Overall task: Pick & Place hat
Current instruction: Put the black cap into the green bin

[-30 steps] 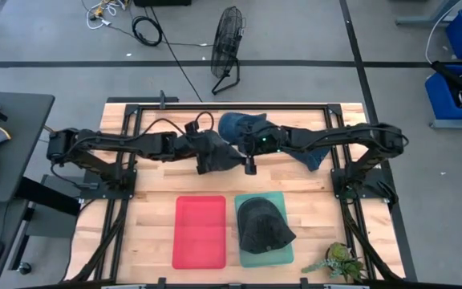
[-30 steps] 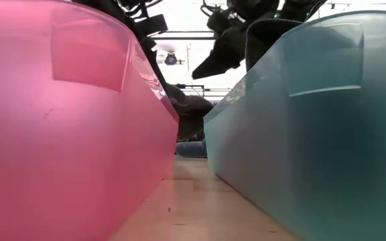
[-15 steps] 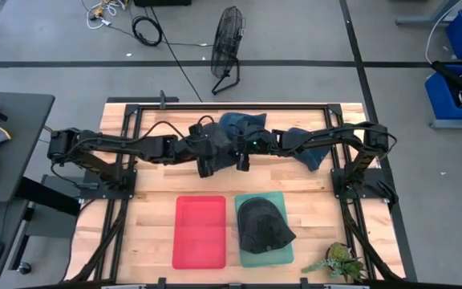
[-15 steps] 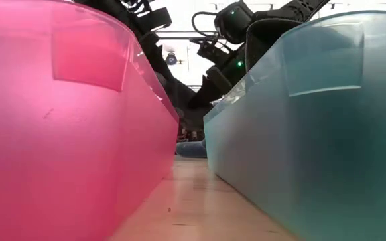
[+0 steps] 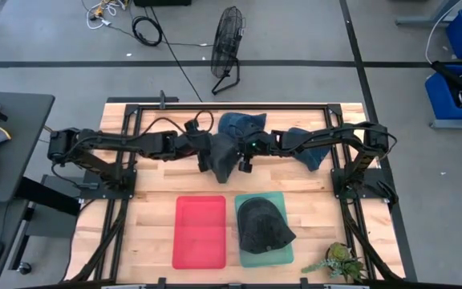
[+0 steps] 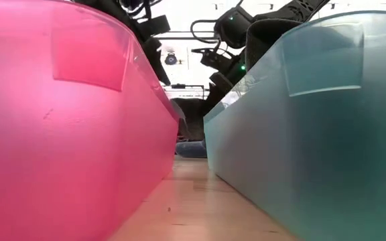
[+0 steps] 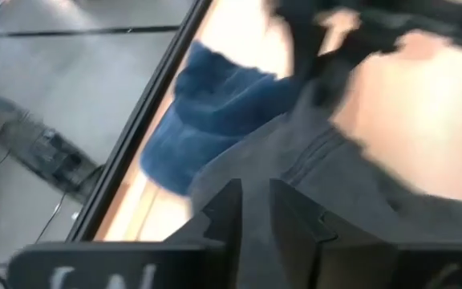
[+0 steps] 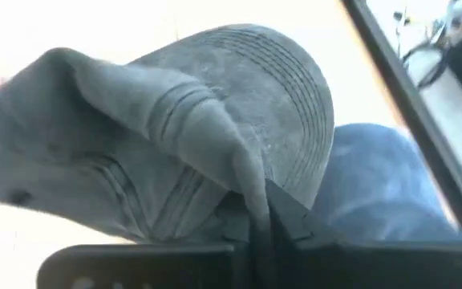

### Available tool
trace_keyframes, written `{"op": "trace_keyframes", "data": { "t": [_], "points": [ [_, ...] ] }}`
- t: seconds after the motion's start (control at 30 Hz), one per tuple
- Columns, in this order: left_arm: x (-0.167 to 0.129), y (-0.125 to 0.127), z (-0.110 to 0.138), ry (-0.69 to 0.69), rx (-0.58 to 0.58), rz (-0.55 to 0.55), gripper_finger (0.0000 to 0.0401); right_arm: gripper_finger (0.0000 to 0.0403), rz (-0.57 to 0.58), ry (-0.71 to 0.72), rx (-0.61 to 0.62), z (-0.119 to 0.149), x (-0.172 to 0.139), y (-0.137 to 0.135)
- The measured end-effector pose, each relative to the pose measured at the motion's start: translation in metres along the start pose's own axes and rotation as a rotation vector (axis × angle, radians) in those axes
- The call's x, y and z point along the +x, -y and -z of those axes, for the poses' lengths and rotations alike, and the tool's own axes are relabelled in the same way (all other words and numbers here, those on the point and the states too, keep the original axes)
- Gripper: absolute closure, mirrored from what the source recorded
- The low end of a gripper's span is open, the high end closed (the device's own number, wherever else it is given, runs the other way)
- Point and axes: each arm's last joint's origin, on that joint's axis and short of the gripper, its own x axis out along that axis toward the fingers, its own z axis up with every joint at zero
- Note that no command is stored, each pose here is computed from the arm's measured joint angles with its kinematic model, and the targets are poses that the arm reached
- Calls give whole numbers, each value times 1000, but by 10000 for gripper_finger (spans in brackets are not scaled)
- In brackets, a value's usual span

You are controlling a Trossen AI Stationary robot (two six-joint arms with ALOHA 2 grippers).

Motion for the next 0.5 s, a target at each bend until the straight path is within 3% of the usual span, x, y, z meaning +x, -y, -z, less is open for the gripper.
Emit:
{"op": "trace_keyframes", "data": {
  "t": [0.17,0.3,0.5],
  "points": [
    [4,-11,3,-25,-44,-42,278,378,107,-87,50,-5,-16,5],
    [7,-19,4,-34,-64,-63,257,394,205,-138,58,-29,-60,8],
    [10,-27,5,-43,-125,-86,254,392,101,-119,206,-60,-148,-10]
  ]
}}
